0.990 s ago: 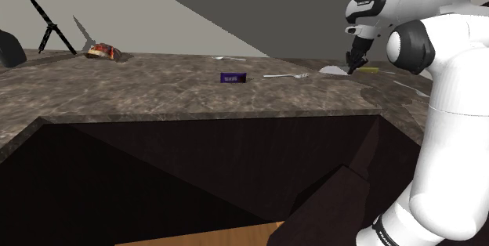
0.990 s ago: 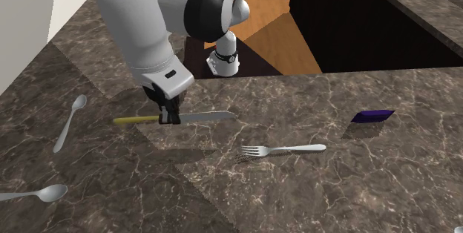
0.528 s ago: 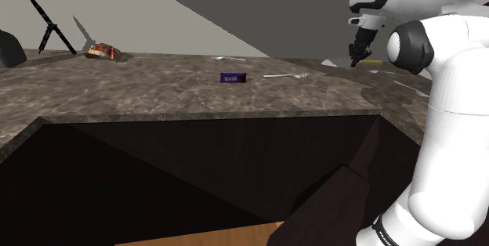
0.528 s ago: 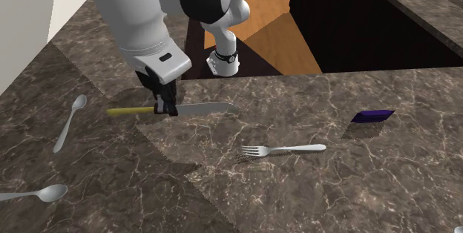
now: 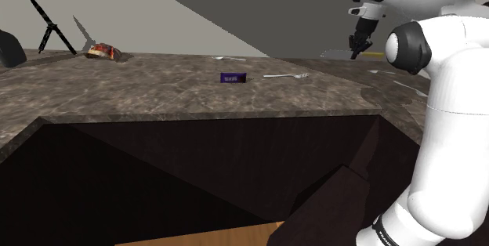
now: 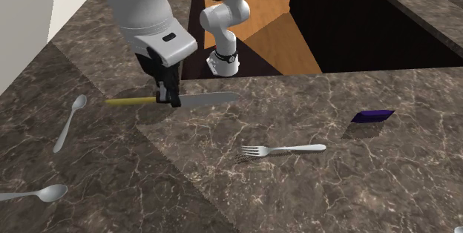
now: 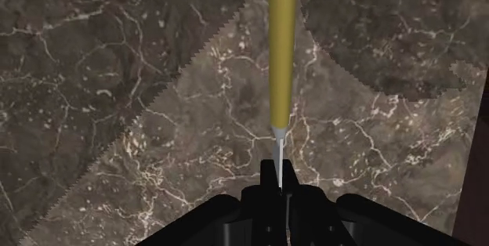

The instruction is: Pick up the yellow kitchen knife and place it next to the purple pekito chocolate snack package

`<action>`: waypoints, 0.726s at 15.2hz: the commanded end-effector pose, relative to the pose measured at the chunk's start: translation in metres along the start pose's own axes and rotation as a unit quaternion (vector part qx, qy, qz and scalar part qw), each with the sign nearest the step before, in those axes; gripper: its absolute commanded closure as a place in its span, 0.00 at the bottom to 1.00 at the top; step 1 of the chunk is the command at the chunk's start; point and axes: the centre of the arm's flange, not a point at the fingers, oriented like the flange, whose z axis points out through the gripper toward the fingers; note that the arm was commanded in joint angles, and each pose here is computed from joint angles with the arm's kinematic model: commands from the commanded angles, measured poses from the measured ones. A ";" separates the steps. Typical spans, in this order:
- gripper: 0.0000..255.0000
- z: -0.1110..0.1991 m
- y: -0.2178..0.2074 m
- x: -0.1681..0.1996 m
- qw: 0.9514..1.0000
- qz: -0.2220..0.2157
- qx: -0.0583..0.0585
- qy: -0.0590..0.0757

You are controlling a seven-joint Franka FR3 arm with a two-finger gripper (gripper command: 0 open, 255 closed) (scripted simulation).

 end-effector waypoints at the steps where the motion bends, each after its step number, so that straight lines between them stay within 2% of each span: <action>1: 1.00 0.002 0.000 0.024 1.000 0.000 0.000 0.000; 11: 1.00 0.005 0.003 0.156 1.000 0.000 0.000 0.000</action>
